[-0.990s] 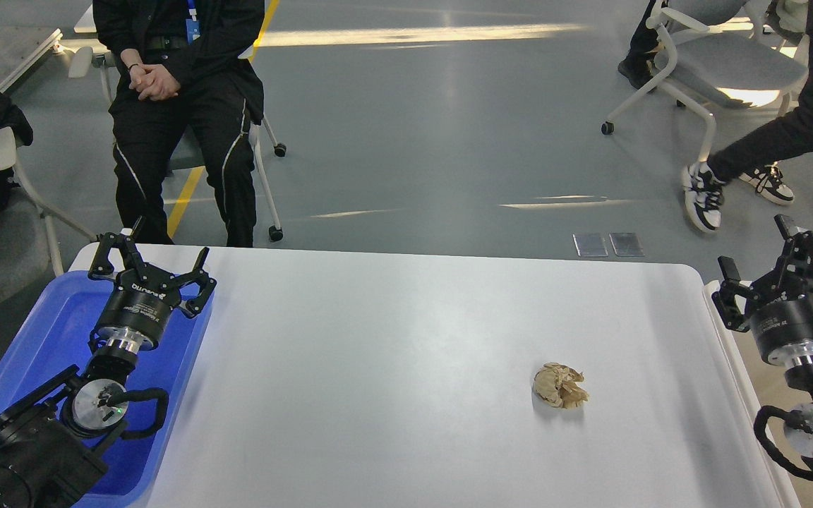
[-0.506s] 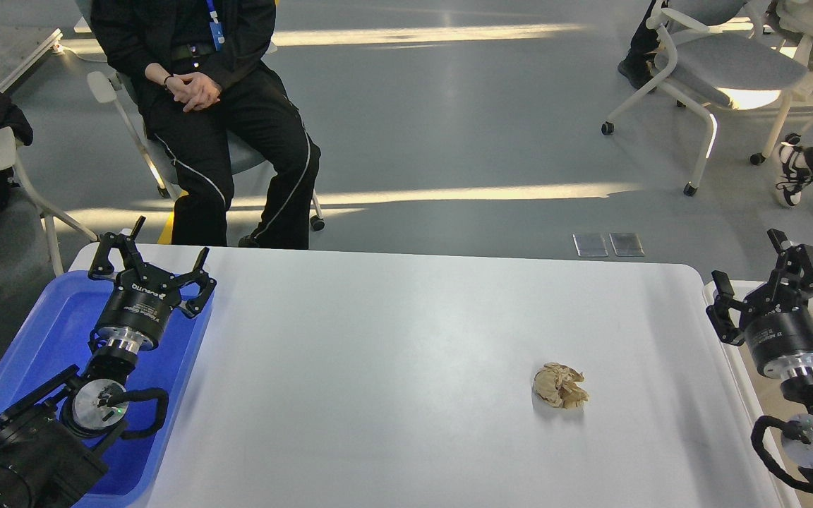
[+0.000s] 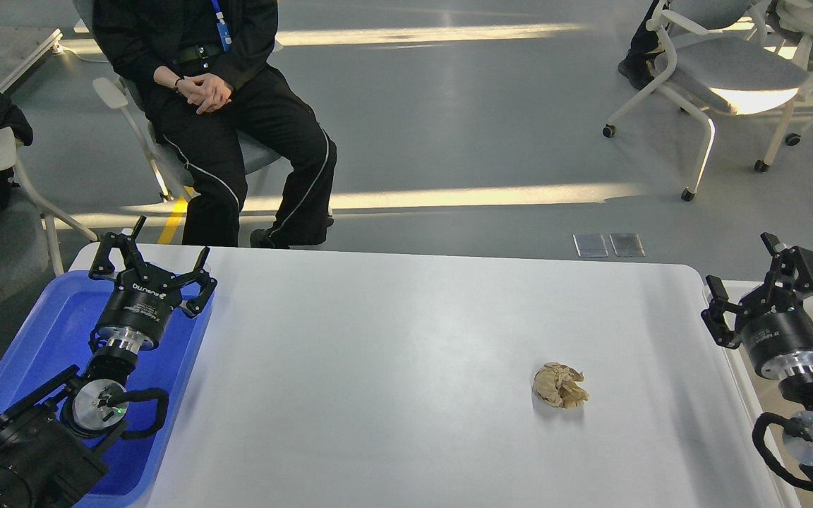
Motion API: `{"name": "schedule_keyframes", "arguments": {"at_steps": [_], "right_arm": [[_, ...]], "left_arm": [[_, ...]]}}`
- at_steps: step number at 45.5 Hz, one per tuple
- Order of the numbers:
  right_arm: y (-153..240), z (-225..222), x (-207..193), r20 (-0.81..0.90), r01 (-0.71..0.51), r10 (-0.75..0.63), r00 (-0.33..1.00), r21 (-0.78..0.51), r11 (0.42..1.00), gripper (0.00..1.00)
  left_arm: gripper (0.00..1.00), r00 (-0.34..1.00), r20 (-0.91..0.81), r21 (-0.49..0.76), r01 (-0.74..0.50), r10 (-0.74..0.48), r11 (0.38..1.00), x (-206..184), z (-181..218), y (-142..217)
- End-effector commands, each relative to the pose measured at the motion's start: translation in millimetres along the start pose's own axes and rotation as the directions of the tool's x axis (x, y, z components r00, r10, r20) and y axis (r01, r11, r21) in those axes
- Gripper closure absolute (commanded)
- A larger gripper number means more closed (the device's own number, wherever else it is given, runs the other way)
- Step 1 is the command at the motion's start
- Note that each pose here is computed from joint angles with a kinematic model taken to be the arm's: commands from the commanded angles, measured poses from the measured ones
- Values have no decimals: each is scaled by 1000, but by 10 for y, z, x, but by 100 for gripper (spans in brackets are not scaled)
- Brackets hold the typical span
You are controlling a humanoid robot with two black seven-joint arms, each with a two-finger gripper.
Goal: Tidy desktop
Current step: 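Reach the right gripper over the tan crumpled scrap on the table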
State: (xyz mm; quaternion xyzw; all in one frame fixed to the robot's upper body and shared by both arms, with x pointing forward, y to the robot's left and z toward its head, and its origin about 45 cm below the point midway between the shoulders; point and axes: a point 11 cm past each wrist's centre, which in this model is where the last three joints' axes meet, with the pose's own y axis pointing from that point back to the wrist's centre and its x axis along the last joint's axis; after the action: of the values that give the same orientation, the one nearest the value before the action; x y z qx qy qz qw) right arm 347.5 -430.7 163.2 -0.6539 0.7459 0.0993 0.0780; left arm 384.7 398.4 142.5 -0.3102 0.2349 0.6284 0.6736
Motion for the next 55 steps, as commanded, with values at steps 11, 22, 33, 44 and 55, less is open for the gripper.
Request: {"name": "schedule_keyframes", "arguments": {"at_steps": [11,22,33,44,55], "right_arm": [[-78,-164,-363,-267,212,-289,919,-285,935,0],[-83,-521,-855,-583,418,-568,581,-385,823,0],[-27,-500,-1051,-730,479,-654,200,-509,715,0],[150,-230,-1267,-706,508,-707,-42,-624,593,0],[96,-135,-1638,-689,498,-683,-244,-693,521,0]], "left_arm": [[0,1000,1,0,-1,1,1000,3,4,0],[0,1000,0,0,-1,1,1000,0,-3,0],[0,1000,1,0,0,0,1000,1,4,0],[0,1000,-1,0,1,-1,1000,-2,-3,0],[0,1000,-1,0,1,-1,1000,-2,-3,0]]}}
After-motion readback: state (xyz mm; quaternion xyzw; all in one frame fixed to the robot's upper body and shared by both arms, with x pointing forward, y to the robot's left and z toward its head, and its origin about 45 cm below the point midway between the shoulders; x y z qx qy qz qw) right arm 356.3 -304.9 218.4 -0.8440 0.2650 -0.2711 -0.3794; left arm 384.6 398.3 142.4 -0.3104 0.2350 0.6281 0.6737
